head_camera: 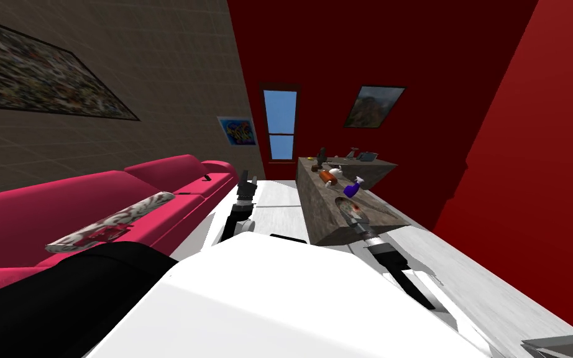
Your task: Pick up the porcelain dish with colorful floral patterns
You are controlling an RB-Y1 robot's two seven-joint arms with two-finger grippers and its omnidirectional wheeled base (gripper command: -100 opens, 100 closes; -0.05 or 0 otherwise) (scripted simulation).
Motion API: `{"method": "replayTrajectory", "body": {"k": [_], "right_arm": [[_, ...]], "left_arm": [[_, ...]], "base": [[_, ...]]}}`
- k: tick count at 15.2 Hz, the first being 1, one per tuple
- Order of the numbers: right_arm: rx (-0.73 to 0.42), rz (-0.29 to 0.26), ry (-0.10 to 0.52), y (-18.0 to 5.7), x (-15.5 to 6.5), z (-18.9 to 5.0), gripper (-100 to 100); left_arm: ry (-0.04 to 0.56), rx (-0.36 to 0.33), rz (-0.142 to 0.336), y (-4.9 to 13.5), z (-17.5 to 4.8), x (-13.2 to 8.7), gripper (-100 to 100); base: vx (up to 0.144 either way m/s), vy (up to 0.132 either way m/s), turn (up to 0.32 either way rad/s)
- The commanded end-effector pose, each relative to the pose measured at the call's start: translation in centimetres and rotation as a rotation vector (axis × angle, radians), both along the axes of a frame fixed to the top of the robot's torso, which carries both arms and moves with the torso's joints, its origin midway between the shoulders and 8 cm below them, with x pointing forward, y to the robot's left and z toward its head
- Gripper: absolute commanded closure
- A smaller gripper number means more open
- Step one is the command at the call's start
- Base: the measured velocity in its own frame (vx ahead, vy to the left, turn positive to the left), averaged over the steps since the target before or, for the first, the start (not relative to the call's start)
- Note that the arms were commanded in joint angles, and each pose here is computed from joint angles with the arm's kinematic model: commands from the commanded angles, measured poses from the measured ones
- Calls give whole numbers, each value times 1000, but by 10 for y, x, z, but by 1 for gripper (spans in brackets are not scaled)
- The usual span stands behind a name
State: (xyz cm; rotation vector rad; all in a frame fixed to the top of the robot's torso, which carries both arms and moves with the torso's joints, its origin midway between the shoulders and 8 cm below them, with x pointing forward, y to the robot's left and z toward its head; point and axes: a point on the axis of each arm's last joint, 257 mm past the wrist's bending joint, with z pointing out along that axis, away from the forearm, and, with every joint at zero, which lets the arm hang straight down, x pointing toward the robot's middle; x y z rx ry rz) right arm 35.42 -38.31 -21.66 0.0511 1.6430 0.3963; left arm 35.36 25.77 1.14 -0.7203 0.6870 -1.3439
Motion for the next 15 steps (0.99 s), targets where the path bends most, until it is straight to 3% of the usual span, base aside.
{"method": "replayTrajectory", "body": {"k": [1, 2, 3, 4, 7, 9, 12, 13, 14, 15], "right_arm": [[-77, -3, 32, -13, -4, -9, -100], [-165, -5, 71, -29, -9, -23, -100], [-166, -5, 71, -29, -9, -23, -100], [-253, -5, 108, -46, -15, -35, -100], [-344, -3, 150, -64, -22, -47, -100], [-501, 2, 218, -98, -36, -64, -100], [-605, 15, 265, -121, -45, -73, -100], [-685, 24, 303, -140, -53, -80, -100], [-688, 25, 303, -140, -53, -79, -100], [-769, 37, 339, -159, -61, -84, -100]], "left_arm": [[0, 0, 0, 0, 0, 0, 0], [0, 0, 0, 0, 0, 0, 0], [0, 0, 0, 0, 0, 0, 0], [0, 0, 0, 0, 0, 0, 0], [0, 0, 0, 0, 0, 0, 0], [0, 0, 0, 0, 0, 0, 0], [0, 0, 0, 0, 0, 0, 0], [0, 0, 0, 0, 0, 0, 0], [0, 0, 0, 0, 0, 0, 0], [0, 0, 0, 0, 0, 0, 0]], "base": [[37, 99, 84], [43, 90, 121], [42, 84, 100], [56, 89, 114], [33, 93, 93], [35, 99, 144], [46, 95, 104], [39, 83, 111], [34, 67, 87], [31, 66, 102]]}}
